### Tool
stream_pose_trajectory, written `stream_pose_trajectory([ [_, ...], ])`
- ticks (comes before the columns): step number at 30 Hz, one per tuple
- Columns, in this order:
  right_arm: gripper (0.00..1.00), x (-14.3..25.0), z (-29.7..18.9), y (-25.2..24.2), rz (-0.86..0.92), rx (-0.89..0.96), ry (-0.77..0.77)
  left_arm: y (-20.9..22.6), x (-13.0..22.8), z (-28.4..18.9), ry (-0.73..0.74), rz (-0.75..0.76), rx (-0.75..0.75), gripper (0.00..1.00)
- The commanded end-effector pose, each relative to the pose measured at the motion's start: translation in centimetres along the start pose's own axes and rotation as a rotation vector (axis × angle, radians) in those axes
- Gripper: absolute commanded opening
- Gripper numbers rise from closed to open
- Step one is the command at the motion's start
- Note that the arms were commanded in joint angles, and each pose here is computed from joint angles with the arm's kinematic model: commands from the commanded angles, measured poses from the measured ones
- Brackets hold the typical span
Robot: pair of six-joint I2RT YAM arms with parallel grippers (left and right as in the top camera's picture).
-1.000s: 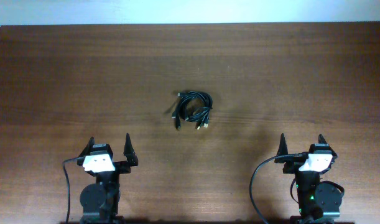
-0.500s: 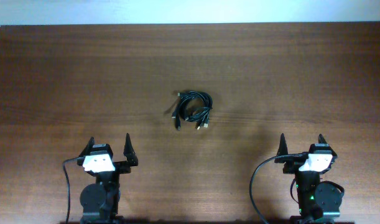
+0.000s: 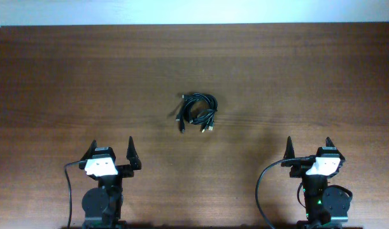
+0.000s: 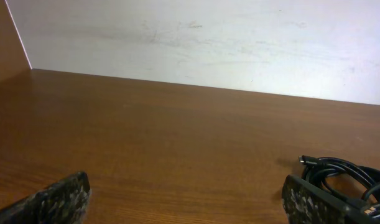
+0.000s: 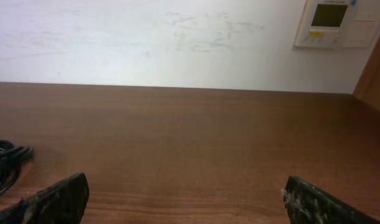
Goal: Untangle cables
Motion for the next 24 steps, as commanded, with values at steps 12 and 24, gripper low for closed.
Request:
stream_pose_trajectory([
  [12, 0.99, -2.3, -0.3, 1.4, 0.013, -0.120, -0.121, -4.2, -3.1, -0.9, -0.135, 0.002, 0.313, 0.99],
  [24, 0.99, -18.7, -7.2, 0.7, 0.043, -0.209, -0.286, -8.0, -15.1, -4.2, -0.258, -0.186, 0.538, 0.99],
])
Point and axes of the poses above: each gripper's point midway between its finger pads, its own z axis out along the fingers, its own y axis along the line the jaws close on, x = y × z, the point moved 4 cm from there along -z, back along the fingers, and after that the axes turned 5 degrees about -z, right-handed, at the moved point
